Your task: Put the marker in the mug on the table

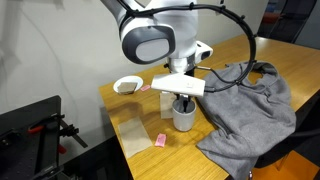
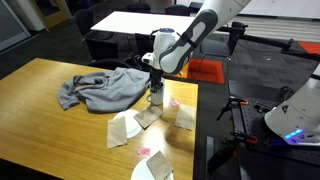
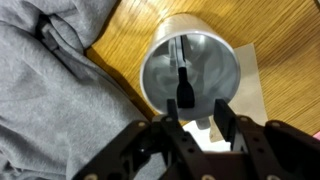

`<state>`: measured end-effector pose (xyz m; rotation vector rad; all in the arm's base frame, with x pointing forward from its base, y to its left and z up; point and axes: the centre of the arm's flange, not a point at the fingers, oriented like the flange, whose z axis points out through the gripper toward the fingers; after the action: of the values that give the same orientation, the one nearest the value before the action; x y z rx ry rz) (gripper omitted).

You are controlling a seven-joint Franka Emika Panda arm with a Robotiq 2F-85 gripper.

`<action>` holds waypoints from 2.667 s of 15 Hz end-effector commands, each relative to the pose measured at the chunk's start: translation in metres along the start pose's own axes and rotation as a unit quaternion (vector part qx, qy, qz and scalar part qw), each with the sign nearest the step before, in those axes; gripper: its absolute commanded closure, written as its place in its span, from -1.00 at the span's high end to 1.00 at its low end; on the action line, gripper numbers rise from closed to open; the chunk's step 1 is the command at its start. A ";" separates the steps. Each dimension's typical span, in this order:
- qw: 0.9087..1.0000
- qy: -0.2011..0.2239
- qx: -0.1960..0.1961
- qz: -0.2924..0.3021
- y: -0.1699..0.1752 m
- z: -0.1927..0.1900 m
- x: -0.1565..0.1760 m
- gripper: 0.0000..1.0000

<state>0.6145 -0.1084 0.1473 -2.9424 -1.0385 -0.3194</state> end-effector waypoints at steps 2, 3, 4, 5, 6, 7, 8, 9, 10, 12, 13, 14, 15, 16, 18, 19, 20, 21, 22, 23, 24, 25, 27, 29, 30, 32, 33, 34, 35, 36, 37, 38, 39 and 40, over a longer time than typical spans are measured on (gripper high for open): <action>1.000 0.004 0.002 0.003 0.005 -0.001 0.002 -0.15; 1.000 0.006 0.002 0.003 0.005 -0.002 0.002 -0.15; 1.000 0.007 0.002 0.004 0.005 -0.004 0.001 -0.19; 1.000 0.008 0.002 0.004 0.005 -0.004 0.001 -0.18; 1.000 0.008 0.002 0.005 0.005 -0.005 0.001 -0.21; 1.000 0.008 0.004 0.006 0.005 -0.006 0.000 -0.20; 1.000 0.006 0.004 0.007 0.005 -0.006 0.000 -0.24; 1.000 0.004 0.006 0.008 0.005 -0.006 -0.001 -0.22; 1.000 0.001 0.006 0.010 0.005 -0.006 -0.002 -0.23; 1.000 -0.002 0.007 0.013 0.006 -0.006 -0.004 -0.21; 1.000 -0.004 0.008 0.014 0.006 -0.006 -0.004 -0.20; 1.000 -0.005 0.009 0.015 0.006 -0.005 -0.005 -0.20; 1.000 -0.007 0.009 0.016 0.006 -0.005 -0.005 -0.22; 1.000 -0.009 0.011 0.017 0.006 -0.005 -0.006 -0.22; 1.000 -0.016 0.015 0.020 0.006 -0.004 -0.008 -0.23; 0.999 -0.019 0.017 0.021 0.006 -0.004 -0.009 -0.23; 0.999 -0.021 0.018 0.023 0.006 -0.004 -0.010 -0.24; 0.999 -0.023 0.018 0.024 0.007 -0.003 -0.011 -0.24; 0.999 -0.024 0.017 0.026 0.008 -0.002 -0.012 -0.24; 0.999 -0.025 0.017 0.028 0.009 -0.002 -0.012 -0.24; 0.999 -0.026 0.016 0.032 0.010 -0.001 -0.013 -0.24; 0.999 -0.026 0.016 0.032 0.011 0.000 -0.013 -0.24; 0.999 -0.027 0.020 0.031 0.011 0.002 -0.013 -0.23; 0.999 -0.028 0.024 0.029 0.010 0.005 -0.013 -0.23; 0.999 -0.029 0.026 0.029 0.010 0.007 -0.014 -0.23; 0.999 -0.031 0.028 0.028 0.009 0.011 -0.015 -0.23; 0.999 -0.032 0.027 0.027 0.008 0.012 -0.015 -0.23; 0.999 -0.032 0.026 0.027 0.008 0.014 -0.015 -0.23; 0.999 -0.031 0.024 0.025 0.008 0.016 -0.016 -0.23; 0.999 -0.032 0.024 0.023 0.007 0.018 -0.016 -0.22; 0.999 -0.031 0.023 0.022 0.007 0.020 -0.016 -0.22; 0.999 -0.032 0.023 0.021 0.006 0.022 -0.017 -0.23; 0.999 -0.031 0.021 0.019 0.006 0.023 -0.017 -0.23; 0.999 -0.031 0.020 0.017 0.005 0.025 -0.017 -0.23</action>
<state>0.6032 -0.1216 0.1219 -2.9301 -0.9881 -0.1971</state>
